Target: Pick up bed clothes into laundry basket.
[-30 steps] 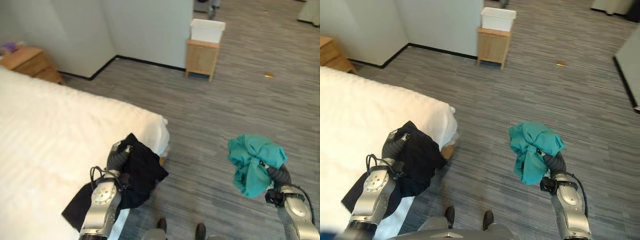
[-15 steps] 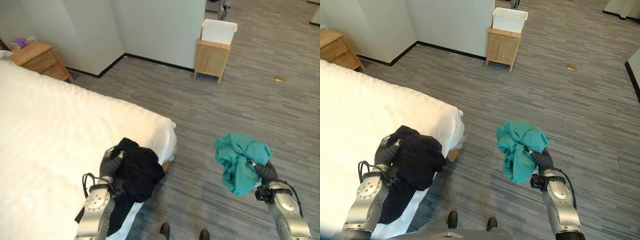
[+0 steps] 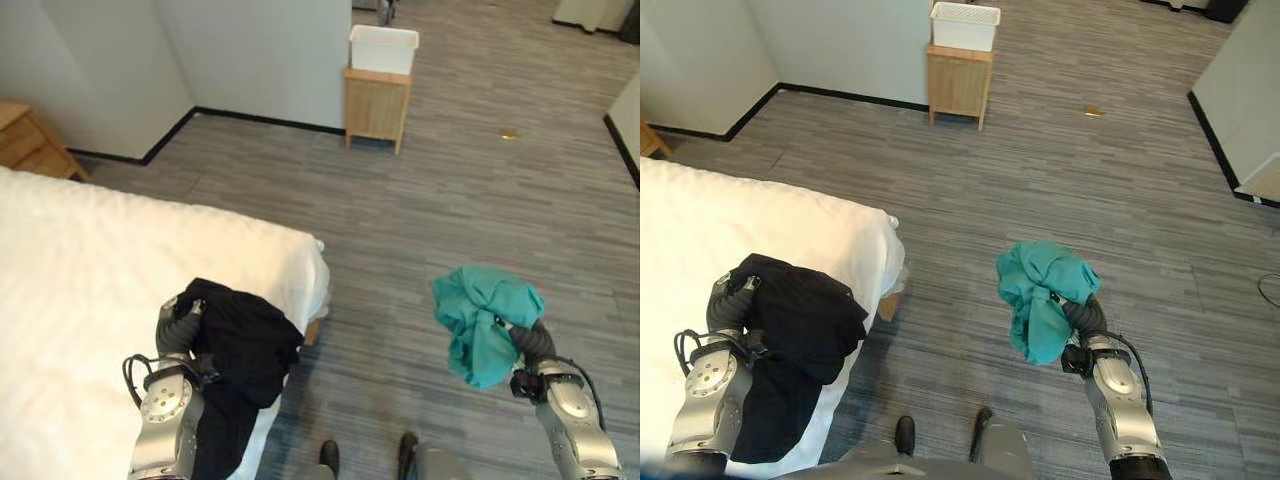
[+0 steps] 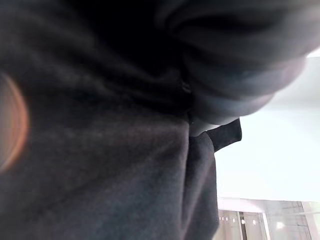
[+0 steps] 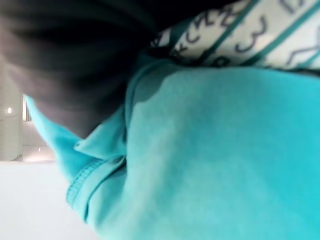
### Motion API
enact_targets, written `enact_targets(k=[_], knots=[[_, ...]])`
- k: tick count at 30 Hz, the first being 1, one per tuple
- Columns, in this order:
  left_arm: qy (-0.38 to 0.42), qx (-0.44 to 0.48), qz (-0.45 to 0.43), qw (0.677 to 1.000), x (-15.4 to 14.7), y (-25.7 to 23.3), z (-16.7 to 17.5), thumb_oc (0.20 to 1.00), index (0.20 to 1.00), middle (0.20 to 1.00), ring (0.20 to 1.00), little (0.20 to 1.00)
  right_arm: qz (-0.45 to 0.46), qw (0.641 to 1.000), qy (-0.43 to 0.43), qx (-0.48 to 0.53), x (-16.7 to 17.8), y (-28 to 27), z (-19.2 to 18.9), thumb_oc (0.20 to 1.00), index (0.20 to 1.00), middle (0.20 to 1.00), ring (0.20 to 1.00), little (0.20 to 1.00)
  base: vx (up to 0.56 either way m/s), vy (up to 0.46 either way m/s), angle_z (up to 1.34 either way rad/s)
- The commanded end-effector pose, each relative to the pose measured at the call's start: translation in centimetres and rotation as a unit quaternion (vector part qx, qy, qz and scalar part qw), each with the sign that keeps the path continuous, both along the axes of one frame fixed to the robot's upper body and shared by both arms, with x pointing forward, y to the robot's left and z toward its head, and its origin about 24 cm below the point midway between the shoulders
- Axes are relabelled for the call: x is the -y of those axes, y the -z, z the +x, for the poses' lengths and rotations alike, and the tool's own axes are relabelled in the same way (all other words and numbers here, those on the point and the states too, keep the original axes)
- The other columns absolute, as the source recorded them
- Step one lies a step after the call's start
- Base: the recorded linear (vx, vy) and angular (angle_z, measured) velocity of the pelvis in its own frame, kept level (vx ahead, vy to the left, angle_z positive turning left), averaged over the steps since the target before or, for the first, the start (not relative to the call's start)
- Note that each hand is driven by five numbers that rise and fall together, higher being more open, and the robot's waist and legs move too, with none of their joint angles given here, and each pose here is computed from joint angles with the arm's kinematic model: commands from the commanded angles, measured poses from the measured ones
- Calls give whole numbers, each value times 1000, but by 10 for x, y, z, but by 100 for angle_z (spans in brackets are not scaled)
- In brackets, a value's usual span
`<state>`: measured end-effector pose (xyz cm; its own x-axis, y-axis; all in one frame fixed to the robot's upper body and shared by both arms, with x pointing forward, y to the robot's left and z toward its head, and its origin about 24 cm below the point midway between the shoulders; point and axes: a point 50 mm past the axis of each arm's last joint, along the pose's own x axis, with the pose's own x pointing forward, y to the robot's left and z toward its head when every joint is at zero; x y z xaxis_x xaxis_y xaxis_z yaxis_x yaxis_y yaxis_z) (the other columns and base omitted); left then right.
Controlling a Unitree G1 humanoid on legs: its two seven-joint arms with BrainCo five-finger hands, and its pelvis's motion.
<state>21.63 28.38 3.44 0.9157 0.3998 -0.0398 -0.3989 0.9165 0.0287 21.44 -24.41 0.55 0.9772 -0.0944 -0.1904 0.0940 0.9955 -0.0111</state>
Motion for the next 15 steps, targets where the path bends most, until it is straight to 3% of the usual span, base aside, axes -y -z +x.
enact_targets(k=[1,11,15], knots=[[21,92,36,995,-2,-39,14,200,200,200,200,200,-11,997,4,76,3,-28,12,200,200,200,200,200,241,-130,5],[58,90,-6,994,20,-31,29,200,200,200,200,200,-30,994,-20,101,-3,-41,26,200,200,200,200,200,324,-217,4],[75,97,-6,992,26,-36,34,200,200,200,200,200,-27,994,-16,103,3,-45,25,200,200,200,200,200,360,-441,-17]])
